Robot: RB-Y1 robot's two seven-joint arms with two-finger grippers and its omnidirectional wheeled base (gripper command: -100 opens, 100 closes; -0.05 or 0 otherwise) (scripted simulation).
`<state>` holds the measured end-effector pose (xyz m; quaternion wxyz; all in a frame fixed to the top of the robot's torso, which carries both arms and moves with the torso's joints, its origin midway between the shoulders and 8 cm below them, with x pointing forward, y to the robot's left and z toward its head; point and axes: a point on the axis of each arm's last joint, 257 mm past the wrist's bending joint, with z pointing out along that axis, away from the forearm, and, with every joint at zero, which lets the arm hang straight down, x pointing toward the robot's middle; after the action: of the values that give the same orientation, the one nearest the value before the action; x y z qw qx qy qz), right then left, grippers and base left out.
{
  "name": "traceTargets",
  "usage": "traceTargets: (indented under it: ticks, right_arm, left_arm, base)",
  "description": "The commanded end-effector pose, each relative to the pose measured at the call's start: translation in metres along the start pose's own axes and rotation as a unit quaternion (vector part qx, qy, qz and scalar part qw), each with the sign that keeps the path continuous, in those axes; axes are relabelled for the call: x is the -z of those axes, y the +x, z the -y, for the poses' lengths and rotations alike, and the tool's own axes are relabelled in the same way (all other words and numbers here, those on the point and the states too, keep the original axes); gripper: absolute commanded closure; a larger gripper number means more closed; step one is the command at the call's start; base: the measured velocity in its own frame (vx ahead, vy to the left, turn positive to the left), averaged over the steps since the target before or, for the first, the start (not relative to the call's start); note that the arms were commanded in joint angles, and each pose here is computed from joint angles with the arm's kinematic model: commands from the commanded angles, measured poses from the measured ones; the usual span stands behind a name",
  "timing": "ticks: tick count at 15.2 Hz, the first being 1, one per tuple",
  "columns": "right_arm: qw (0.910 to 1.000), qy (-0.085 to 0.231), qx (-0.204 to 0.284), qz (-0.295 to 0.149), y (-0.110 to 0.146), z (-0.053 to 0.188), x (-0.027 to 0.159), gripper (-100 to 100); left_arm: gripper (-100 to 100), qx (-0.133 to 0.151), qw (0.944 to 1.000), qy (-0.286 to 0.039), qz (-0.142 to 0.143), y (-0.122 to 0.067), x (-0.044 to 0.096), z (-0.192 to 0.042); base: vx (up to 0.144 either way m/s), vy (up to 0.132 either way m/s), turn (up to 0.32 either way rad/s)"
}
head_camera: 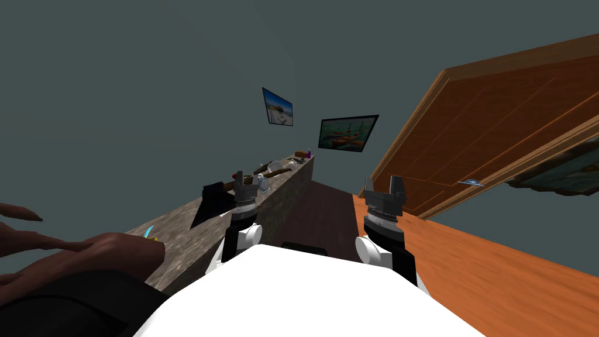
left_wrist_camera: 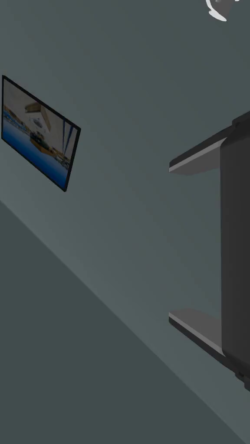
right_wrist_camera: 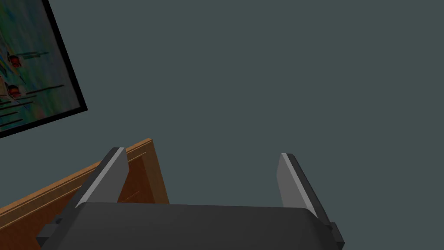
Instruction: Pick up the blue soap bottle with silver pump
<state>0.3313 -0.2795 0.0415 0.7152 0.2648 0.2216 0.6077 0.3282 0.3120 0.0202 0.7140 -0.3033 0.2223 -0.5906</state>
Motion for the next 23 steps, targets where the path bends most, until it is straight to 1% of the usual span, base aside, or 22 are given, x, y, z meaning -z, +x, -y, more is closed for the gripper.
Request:
traceTargets:
  ticks: [1,2,3,5,6,7,8,9,10,11,12,13,14,15,16,17,18,19,20,21,22,23]
  right_arm:
    - [1.0000,0.000,0.000,0.000,0.000,0.000,0.000,0]
    - [1.0000,0.000,0.000,0.000,0.000,0.000,0.000,0]
    - [1.0000,0.000,0.000,0.000,0.000,0.000,0.000,0]
    - [1.0000,0.000,0.000,0.000,0.000,0.000,0.000,0]
    - [1.0000,0.000,0.000,0.000,0.000,0.000,0.000,0]
    - [1.0000,0.000,0.000,0.000,0.000,0.000,0.000,0]
    - [1.0000,0.000,0.000,0.000,0.000,0.000,0.000,0]
    - [1.0000,0.000,0.000,0.000,0.000,0.000,0.000,0]
    - [1.0000,0.000,0.000,0.000,0.000,0.000,0.000,0]
    - [1.0000,0.000,0.000,0.000,0.000,0.000,0.000,0]
    - [1.0000,0.000,0.000,0.000,0.000,0.000,0.000,0]
    - [1.0000,0.000,0.000,0.000,0.000,0.000,0.000,0]
    - [1.0000,0.000,0.000,0.000,0.000,0.000,0.000,0]
    - [1.0000,0.000,0.000,0.000,0.000,0.000,0.000,0]
    - [1.0000,0.000,0.000,0.000,0.000,0.000,0.000,0]
    - [1.0000,0.000,0.000,0.000,0.000,0.000,0.000,0]
    - [1.0000,0.000,0.000,0.000,0.000,0.000,0.000,0]
    - [1.0000,0.000,0.000,0.000,0.000,0.000,0.000,0]
    - [1.0000,0.000,0.000,0.000,0.000,0.000,0.000,0]
    - [1.0000,0.000,0.000,0.000,0.000,0.000,0.000,0]
    - [1.0000,0.000,0.000,0.000,0.000,0.000,0.000,0]
    - [1.0000,0.000,0.000,0.000,0.000,0.000,0.000,0]
  left_arm:
    - [-100,-0.003,0.9998,-0.009,-0.016,0.001,0.004,-0.003]
    - [-100,-0.005,0.9995,-0.018,-0.027,0.001,0.009,-0.006]
    - [-100,-0.005,0.9995,-0.018,-0.027,0.001,0.009,-0.006]
    - [-100,-0.003,0.9980,-0.044,-0.045,-0.002,0.024,-0.015]
    - [-100,-0.003,0.9980,-0.044,-0.045,-0.002,0.024,-0.015]
    - [-100,-0.001,0.9969,-0.060,-0.051,-0.005,0.034,-0.020]
    - [-100,0.006,0.9958,-0.072,-0.057,-0.007,0.040,-0.023]
    - [-100,0.004,0.9953,-0.079,-0.056,-0.009,0.045,-0.025]
    - [-100,0.013,0.9939,-0.091,-0.060,-0.011,0.052,-0.028]
    - [-100,0.010,0.9933,-0.099,-0.059,-0.014,0.057,-0.030]
    - [-100,0.021,0.9917,-0.111,-0.062,-0.016,0.064,-0.032]
    - [-100,0.017,0.9908,-0.121,-0.060,-0.019,0.070,-0.034]
    - [-100,0.029,0.9887,-0.134,-0.061,-0.022,0.078,-0.036]
    - [-100,0.026,0.9876,-0.143,-0.059,-0.025,0.084,-0.038]
    - [-100,0.038,0.9854,-0.155,-0.061,-0.027,0.091,-0.039]
    - [-100,0.036,0.9838,-0.166,-0.057,-0.031,0.099,-0.041]
    - [-100,0.036,0.9837,-0.167,-0.057,-0.031,0.099,-0.041]
    - [-100,0.049,0.9800,-0.184,-0.056,-0.036,0.111,-0.043]
    - [-100,0.047,0.9790,-0.191,-0.054,-0.038,0.115,-0.044]
    - [-100,0.059,0.9761,-0.202,-0.054,-0.041,0.122,-0.044]
    - [-100,0.060,0.9740,-0.213,-0.050,-0.044,0.129,-0.045]
    - [-100,0.059,0.9734,-0.216,-0.049,-0.045,0.131,-0.045]
  base:
    - [0.012,0.004,-0.011]
    - [0.036,0.011,-0.023]
    - [0.044,0.012,-0.017]
    - [0.063,0.011,-0.030]
    - [0.070,0.009,-0.026]
    - [0.072,0.011,-0.033]
    - [0.090,0.018,-0.055]
    - [0.087,0.022,-0.039]
    - [0.087,0.024,-0.041]
    - [0.078,0.022,-0.033]
    - [0.080,0.018,-0.034]
    - [0.073,0.015,-0.033]
    - [0.075,0.016,-0.052]
    - [0.074,0.023,-0.044]
    - [0.086,0.031,-0.049]
    - [0.087,0.030,-0.044]
    - [0.061,0.020,-0.016]
    - [0.070,0.018,-0.037]
    - [0.073,0.021,-0.045]
    - [0.095,0.020,-0.077]
    - [0.094,0.029,-0.053]
    - [0.063,0.025,-0.007]
